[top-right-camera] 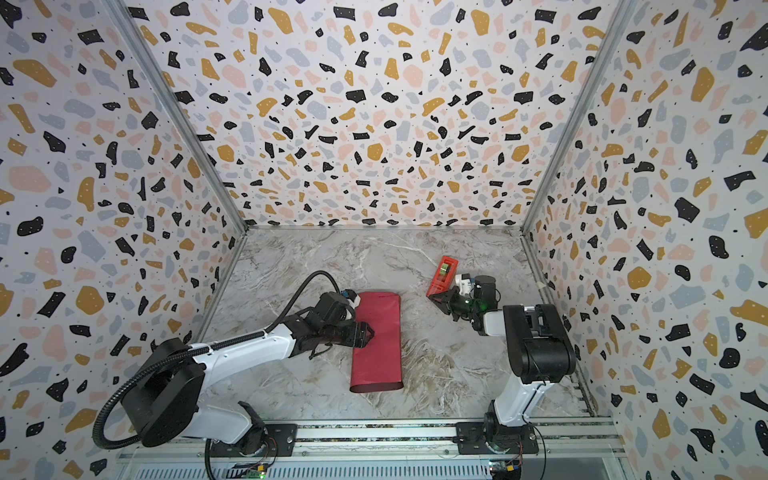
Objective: Wrap the gift box in paper
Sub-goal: 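Pull a strip of clear tape from the dispenser with the right gripper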
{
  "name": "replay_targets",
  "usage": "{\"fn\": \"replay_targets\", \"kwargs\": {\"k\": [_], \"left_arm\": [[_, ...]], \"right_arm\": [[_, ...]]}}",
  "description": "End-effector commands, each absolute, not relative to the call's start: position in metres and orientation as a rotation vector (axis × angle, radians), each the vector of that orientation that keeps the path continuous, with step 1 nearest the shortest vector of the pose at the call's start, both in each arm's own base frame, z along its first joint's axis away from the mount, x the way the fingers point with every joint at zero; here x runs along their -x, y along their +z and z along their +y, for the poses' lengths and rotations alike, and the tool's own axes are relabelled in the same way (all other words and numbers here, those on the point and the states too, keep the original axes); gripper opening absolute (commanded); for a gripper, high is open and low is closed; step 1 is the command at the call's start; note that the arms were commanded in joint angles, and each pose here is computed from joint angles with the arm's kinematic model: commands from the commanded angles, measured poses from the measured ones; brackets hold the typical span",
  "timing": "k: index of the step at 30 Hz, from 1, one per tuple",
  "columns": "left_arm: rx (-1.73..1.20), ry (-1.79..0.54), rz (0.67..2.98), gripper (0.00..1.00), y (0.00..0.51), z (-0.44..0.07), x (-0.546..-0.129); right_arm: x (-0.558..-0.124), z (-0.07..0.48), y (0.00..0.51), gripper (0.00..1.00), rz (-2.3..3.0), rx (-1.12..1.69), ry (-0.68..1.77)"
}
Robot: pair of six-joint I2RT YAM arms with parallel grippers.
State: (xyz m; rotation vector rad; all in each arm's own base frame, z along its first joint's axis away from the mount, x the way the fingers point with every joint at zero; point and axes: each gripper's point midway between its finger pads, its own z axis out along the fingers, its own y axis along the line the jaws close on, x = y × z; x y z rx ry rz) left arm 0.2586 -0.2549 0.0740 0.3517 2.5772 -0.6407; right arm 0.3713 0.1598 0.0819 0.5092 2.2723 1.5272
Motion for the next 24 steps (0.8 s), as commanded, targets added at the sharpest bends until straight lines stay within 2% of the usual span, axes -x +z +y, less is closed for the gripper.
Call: {"fn": "replay_targets", "kwargs": {"k": [1, 24], "left_arm": [[-0.38, -0.365, 2.783, 0.83, 0.022, -0.211, -0.229], [-0.38, -0.362, 2.786, 0.83, 0.019, -0.21, -0.228]], "right_arm": [[-0.358, 0.168, 0.074, 0.0, 2.32, -0.466, 1.554], [-0.355, 0.158, 0.05, 0.0, 2.386, -0.49, 1.435]]}}
